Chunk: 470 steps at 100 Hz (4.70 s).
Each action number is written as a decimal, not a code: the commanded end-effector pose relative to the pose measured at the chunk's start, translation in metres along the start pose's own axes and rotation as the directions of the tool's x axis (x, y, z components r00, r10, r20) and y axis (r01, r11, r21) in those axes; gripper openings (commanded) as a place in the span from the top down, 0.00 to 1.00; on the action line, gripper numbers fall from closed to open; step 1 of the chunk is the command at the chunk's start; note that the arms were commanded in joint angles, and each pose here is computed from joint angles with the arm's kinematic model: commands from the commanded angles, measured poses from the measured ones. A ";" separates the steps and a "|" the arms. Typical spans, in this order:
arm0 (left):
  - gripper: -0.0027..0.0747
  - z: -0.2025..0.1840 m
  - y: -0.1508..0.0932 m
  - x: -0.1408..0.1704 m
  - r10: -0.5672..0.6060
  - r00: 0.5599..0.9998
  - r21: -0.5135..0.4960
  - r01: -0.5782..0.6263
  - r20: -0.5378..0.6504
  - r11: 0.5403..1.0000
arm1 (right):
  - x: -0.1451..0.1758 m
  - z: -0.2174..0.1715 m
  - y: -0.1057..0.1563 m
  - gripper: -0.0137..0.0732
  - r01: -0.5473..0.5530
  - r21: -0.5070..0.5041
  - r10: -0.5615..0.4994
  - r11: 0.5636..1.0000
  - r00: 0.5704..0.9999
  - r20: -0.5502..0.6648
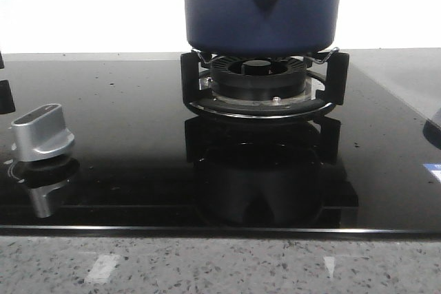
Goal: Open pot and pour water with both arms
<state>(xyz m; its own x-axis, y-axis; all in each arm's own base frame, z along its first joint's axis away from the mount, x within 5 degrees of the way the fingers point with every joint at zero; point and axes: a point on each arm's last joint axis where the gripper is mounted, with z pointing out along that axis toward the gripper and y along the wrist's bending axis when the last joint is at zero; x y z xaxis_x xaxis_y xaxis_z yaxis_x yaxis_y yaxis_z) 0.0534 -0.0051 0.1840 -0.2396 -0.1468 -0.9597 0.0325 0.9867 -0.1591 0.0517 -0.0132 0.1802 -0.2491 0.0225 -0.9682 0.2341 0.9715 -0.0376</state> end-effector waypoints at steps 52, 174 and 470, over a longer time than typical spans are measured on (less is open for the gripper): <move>0.99 0.001 0.001 0.005 -0.012 0.999 0.001 0.012 0.046 1.000 | 0.005 0.001 0.000 0.93 0.012 0.008 -0.012 1.000 1.000 0.023; 0.99 -0.014 0.004 -0.042 -0.207 0.814 0.093 0.187 0.542 0.978 | -0.028 -0.006 -0.008 0.93 -0.688 -0.226 0.719 0.689 0.611 0.332; 0.26 0.117 -0.166 -0.201 0.203 0.950 0.749 -0.312 0.237 0.584 | -0.157 -0.038 0.009 0.43 0.039 -0.194 0.009 0.980 0.971 0.240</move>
<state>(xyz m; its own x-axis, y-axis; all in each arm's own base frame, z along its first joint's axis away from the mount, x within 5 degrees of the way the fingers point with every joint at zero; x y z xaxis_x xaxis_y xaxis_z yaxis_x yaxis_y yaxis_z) 0.2076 -0.1438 0.3606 0.0139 0.1724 -0.9849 0.8190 0.5631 0.1101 0.0565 0.0030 0.3242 -0.1098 -0.0069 -0.9939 0.0182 0.9998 -0.0090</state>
